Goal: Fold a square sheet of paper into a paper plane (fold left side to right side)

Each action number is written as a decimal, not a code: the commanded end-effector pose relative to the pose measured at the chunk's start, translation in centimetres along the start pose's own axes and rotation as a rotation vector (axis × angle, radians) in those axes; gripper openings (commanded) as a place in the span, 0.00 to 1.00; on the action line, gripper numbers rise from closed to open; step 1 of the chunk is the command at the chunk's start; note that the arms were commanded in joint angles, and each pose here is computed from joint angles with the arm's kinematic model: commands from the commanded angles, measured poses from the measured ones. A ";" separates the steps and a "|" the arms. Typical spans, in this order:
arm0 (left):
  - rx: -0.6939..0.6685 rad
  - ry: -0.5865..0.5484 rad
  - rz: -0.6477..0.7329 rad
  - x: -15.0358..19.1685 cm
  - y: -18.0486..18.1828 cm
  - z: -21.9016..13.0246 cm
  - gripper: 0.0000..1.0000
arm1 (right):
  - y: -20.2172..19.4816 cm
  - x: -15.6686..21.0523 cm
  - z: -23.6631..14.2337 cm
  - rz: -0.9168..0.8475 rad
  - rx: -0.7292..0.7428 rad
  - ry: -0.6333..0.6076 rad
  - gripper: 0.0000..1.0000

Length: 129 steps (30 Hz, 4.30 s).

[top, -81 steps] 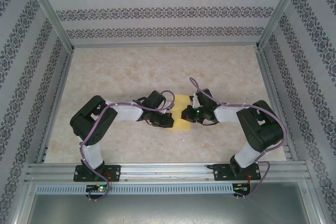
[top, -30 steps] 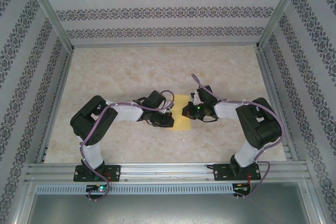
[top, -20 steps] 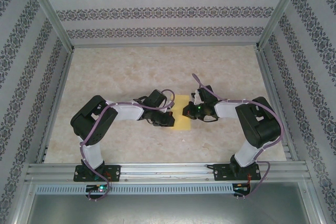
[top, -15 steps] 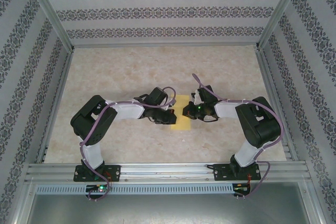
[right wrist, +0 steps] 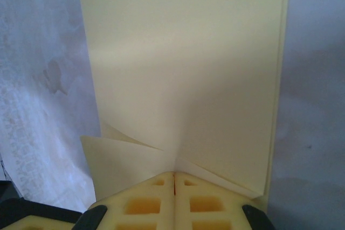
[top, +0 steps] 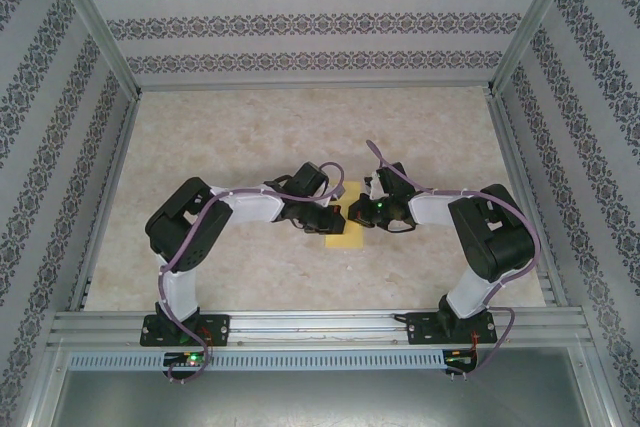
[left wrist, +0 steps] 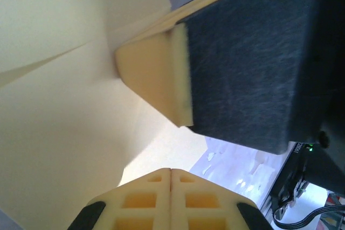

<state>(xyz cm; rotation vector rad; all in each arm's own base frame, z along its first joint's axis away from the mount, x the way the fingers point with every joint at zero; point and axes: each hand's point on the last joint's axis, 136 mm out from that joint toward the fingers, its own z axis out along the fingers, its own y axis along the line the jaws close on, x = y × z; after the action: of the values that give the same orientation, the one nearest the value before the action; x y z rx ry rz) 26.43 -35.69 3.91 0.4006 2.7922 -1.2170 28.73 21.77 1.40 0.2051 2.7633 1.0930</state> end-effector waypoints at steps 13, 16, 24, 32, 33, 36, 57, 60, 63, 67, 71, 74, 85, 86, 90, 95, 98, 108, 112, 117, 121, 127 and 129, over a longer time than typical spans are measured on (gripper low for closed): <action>-0.042 0.072 -0.033 3.0 1.8 0.8 0.02 | -4.4 1.9 1.1 0.039 0.137 0.056 0.00; -0.051 0.069 -0.034 3.1 2.0 0.7 0.02 | -4.5 2.0 1.1 0.039 0.142 0.057 0.00; -0.060 0.069 -0.045 3.6 2.5 0.6 0.02 | -4.8 2.0 1.1 0.038 0.154 0.063 0.00; -0.059 0.074 -0.062 4.6 2.8 0.3 0.02 | -5.1 2.1 1.0 0.041 0.162 0.067 0.00; -0.059 0.075 -0.064 4.7 2.8 0.3 0.02 | -5.1 2.0 0.9 0.042 0.161 0.067 0.00; -0.051 0.075 -0.073 5.2 2.9 0.1 0.02 | -5.2 2.0 0.9 0.044 0.163 0.068 0.00; -0.009 -0.029 0.024 2.7 -1.6 -3.9 0.02 | -4.9 2.2 0.8 0.039 0.155 0.073 0.00; -0.011 -0.025 0.030 1.9 -1.5 -3.3 0.02 | -4.9 2.2 0.9 0.038 0.155 0.074 0.00; -0.020 -0.013 0.036 1.1 -1.0 -2.2 0.01 | -4.9 2.2 0.9 0.038 0.156 0.075 0.00; -0.033 -0.006 0.043 0.0 -0.4 -0.8 0.01 | -4.9 2.3 0.9 0.038 0.158 0.076 0.00; -0.043 0.004 0.048 -0.5 0.1 0.2 0.01 | -4.9 2.3 1.1 0.037 0.161 0.079 0.00; -0.060 0.011 0.044 -0.5 0.7 0.6 0.01 | -4.9 2.4 1.1 0.036 0.163 0.080 0.00; -0.116 0.061 0.006 1.8 3.4 1.3 0.00 | -5.3 2.5 1.1 0.038 0.178 0.088 0.00; -0.119 0.062 0.004 1.9 3.4 1.2 0.01 | -5.3 2.5 1.1 0.037 0.181 0.090 0.00; -0.124 0.071 0.003 2.9 3.6 0.6 0.01 | -5.6 2.6 1.1 0.041 0.191 0.091 0.00; -0.118 0.084 0.012 4.2 3.5 -0.1 0.01 | -5.8 2.7 1.1 0.043 0.195 0.094 0.00; -0.125 0.090 0.017 4.9 3.7 -0.7 0.01 | -5.6 2.6 1.0 0.041 0.188 0.093 0.00; -0.130 0.010 0.090 4.2 2.0 -3.5 0.06 | -1.4 1.1 0.4 -0.011 0.082 0.065 0.00; -0.117 -0.079 0.116 2.4 1.2 -5.2 0.13 | 2.1 -0.2 -0.8 -0.051 -0.012 0.020 0.03; -0.100 -0.228 0.104 -0.5 1.4 -7.2 0.30 | 4.5 -1.9 -4.0 -0.112 -0.044 -0.104 0.29; -0.064 -0.311 0.091 -2.6 1.5 -8.0 0.41 | 3.6 -2.4 -6.5 -0.112 -0.024 -0.200 0.47; -0.024 -0.262 0.109 -4.2 1.2 -6.3 0.44 | 1.3 -1.9 -8.9 -0.079 -0.002 -0.292 0.71; -0.023 -0.249 0.105 -4.5 1.5 -5.6 0.44 | 0.7 -1.5 -9.4 -0.074 0.002 -0.306 0.77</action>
<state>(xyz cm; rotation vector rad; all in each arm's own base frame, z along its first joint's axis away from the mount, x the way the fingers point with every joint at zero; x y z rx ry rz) 30.31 -30.49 6.82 0.3246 2.5870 -1.0757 29.09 16.88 9.51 0.2098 2.4760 0.9978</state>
